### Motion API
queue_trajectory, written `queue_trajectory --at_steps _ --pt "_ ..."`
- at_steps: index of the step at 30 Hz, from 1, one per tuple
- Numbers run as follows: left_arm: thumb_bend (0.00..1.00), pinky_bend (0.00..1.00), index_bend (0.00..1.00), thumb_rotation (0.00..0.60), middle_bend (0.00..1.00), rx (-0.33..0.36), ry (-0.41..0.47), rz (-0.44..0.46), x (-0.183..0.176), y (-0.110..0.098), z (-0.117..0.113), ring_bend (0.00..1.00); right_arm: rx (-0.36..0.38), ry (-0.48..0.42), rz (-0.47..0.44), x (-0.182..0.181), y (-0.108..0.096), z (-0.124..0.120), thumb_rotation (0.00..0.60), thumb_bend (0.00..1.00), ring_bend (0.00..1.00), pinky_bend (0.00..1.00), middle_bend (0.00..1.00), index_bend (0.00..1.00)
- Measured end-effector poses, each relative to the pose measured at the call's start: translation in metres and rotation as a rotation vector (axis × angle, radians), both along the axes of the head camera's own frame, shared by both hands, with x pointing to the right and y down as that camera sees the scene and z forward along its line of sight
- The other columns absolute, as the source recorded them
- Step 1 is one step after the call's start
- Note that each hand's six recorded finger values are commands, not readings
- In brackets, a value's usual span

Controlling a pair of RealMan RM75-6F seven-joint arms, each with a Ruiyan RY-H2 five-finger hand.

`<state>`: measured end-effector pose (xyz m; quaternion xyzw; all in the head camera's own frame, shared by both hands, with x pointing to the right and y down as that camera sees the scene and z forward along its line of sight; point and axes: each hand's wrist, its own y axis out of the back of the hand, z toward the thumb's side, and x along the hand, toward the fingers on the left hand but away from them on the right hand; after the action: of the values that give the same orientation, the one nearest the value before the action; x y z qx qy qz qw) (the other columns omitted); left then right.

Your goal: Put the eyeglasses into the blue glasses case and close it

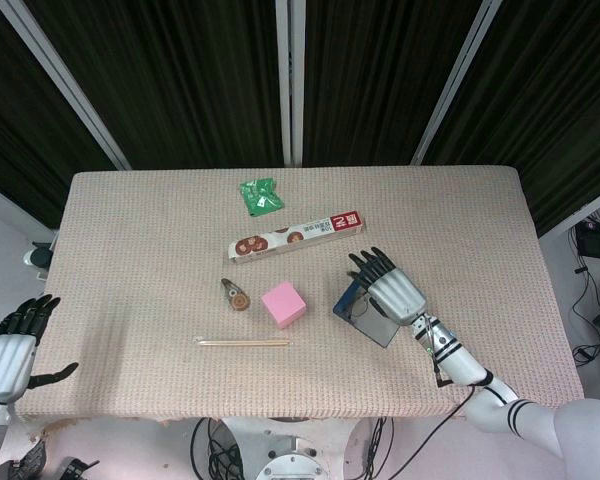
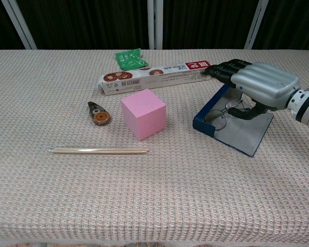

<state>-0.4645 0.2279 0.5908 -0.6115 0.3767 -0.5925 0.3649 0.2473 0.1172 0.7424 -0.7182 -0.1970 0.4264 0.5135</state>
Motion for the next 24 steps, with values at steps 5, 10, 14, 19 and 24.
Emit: queue_trajectory --at_steps 5,10,14,19,24 --pt "0.09 0.19 0.07 0.487 0.06 0.001 0.001 0.000 0.000 0.001 -0.001 0.07 0.012 -0.036 -0.014 0.015 0.008 -0.013 0.600 0.24 0.00 0.00 0.00 0.00" --pt "0.09 0.19 0.07 0.482 0.06 -0.007 0.007 -0.002 0.001 0.003 0.002 0.07 -0.028 0.038 -0.037 0.050 0.028 -0.014 0.600 0.17 0.00 0.00 0.00 0.00" --pt "0.09 0.19 0.07 0.485 0.06 -0.015 0.010 -0.002 0.002 0.005 0.005 0.07 -0.044 0.120 -0.047 0.072 0.040 -0.010 0.600 0.13 0.00 0.00 0.00 0.00" --pt "0.09 0.19 0.07 0.486 0.06 -0.017 0.010 0.005 0.003 0.005 0.005 0.07 -0.064 0.144 -0.037 0.080 0.046 -0.005 0.600 0.12 0.00 0.00 0.00 0.00" --pt "0.09 0.19 0.07 0.487 0.06 -0.011 0.007 0.006 0.002 0.003 0.003 0.07 -0.071 0.127 -0.041 0.072 0.047 -0.001 0.600 0.12 0.00 0.00 0.00 0.00"
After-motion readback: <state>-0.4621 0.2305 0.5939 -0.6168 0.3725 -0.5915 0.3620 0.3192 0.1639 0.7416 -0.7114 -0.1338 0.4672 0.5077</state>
